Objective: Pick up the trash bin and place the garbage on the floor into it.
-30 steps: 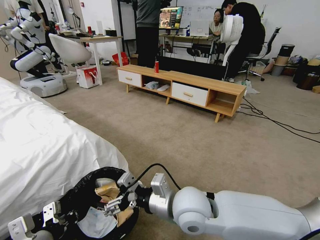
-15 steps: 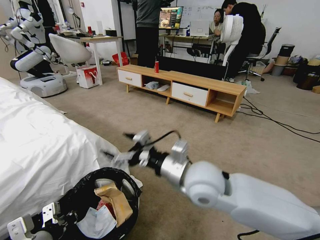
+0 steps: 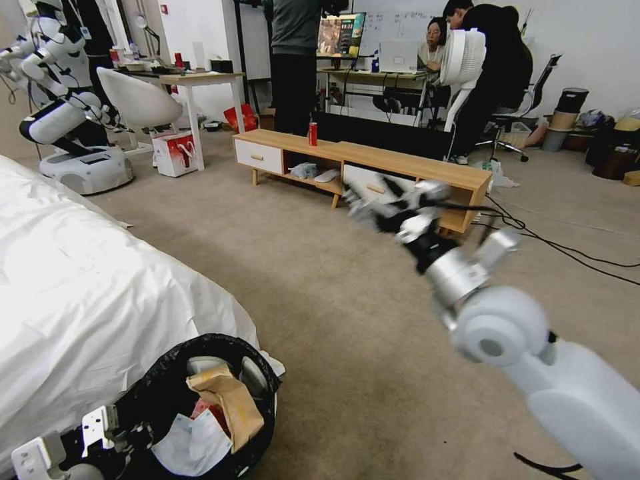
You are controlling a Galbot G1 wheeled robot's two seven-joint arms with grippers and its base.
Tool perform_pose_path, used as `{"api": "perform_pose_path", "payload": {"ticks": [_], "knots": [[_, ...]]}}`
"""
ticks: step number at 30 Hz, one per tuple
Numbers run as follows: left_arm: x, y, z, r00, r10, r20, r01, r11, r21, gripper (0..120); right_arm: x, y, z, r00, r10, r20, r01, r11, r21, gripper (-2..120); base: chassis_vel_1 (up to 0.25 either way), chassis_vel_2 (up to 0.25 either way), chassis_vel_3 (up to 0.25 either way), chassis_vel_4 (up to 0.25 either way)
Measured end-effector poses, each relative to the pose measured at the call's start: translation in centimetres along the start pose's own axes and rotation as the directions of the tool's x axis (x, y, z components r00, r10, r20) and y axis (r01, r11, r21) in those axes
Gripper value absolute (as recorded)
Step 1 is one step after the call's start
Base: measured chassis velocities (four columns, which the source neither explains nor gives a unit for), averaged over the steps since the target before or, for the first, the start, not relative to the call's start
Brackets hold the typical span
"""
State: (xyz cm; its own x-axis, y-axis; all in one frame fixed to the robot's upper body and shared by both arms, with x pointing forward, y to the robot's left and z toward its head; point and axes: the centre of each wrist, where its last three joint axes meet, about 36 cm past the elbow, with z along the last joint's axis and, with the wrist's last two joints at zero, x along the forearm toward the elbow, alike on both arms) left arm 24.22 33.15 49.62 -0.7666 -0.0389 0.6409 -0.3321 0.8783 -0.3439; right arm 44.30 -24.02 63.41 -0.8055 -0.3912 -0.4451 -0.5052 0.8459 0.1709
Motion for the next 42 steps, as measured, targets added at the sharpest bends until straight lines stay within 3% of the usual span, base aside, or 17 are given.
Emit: {"api": "perform_pose_path", "payload": {"ticks": [6, 10, 14, 21, 42], "knots": [[0.6, -0.2, 0.4, 1.000, 0.000, 0.002, 0.000, 1.000, 0.008, 0, 2.7, -2.0, -1.3, 0.993, 0.097, 0.071, -0.101, 0.993, 0.057, 100, 0.000, 0.000, 0.000, 0.000], [1.1, -0.5, 0.6, 1.000, 0.005, 0.007, -0.006, 1.000, 0.026, 0, 6.0, -3.4, -1.1, 0.975, 0.180, 0.127, -0.197, 0.971, 0.134, 100, 0.000, 0.000, 0.000, 0.000], [1.0, -0.7, 0.8, 1.000, 0.007, 0.009, -0.007, 1.000, 0.026, 0, 7.9, -2.9, -0.7, 0.972, 0.199, 0.125, -0.219, 0.960, 0.174, 100, 0.000, 0.000, 0.000, 0.000], [0.8, -1.1, 1.3, 1.000, 0.005, 0.019, -0.006, 1.000, 0.008, 0, 12.8, -1.0, 3.3, 0.964, 0.261, 0.044, -0.262, 0.924, 0.277, 100, 0.000, 0.000, 0.000, 0.000], [0.2, -1.0, 1.5, 1.000, 0.017, 0.021, -0.017, 1.000, 0.005, 0, 16.2, -0.6, 6.6, 0.950, 0.312, 0.019, -0.303, 0.902, 0.308, 100, 0.000, 0.000, 0.000, 0.000]]}}
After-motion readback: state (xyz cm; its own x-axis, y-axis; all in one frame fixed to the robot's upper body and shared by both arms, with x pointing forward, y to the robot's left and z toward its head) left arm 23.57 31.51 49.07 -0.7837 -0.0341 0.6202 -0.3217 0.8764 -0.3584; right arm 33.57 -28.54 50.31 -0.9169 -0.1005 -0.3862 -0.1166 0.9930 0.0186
